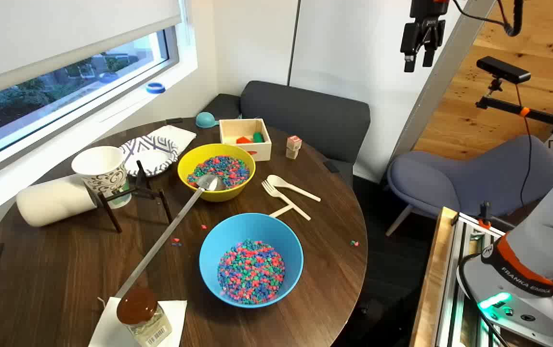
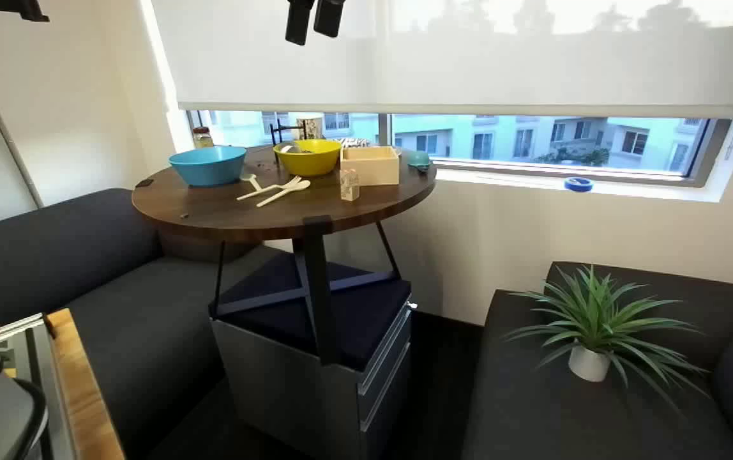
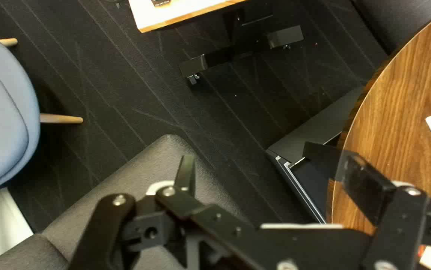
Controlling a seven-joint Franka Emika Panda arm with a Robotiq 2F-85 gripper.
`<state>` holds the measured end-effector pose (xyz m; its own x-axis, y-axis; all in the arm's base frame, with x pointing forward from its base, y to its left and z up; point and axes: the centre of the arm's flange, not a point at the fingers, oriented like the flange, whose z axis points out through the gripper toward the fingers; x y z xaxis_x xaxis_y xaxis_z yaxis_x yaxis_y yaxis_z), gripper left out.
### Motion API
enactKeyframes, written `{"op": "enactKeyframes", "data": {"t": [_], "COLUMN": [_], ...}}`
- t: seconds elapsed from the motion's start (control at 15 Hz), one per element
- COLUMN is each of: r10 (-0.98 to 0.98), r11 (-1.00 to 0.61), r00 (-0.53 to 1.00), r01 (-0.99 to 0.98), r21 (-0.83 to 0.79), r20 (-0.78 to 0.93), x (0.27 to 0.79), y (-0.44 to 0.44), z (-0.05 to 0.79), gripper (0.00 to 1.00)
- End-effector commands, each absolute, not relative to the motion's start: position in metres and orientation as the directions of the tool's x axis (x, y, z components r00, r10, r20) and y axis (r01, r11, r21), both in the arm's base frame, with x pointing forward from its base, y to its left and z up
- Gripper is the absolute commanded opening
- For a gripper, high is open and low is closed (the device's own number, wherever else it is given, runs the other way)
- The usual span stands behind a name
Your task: Unstack the two blocks on the right
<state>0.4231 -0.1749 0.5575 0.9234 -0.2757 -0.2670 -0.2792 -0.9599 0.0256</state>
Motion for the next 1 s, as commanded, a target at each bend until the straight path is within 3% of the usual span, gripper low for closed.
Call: {"op": "enactKeyframes", "data": {"t": [0.0,0.67,0.93], "r10": [-0.276,-0.276,-0.221], "r11": [-0.960,-0.960,-0.975], "r00": [0.923,0.923,0.941], "r01": [-0.279,-0.279,-0.214], "r21": [0.026,0.026,0.052], "r20": [-0.267,-0.267,-0.257], "x": [0.423,0.423,0.454], "y": [-0.175,-0.175,-0.123], "z": [0.557,0.557,0.538], "gripper": [1.00,1.00,1.00]}}
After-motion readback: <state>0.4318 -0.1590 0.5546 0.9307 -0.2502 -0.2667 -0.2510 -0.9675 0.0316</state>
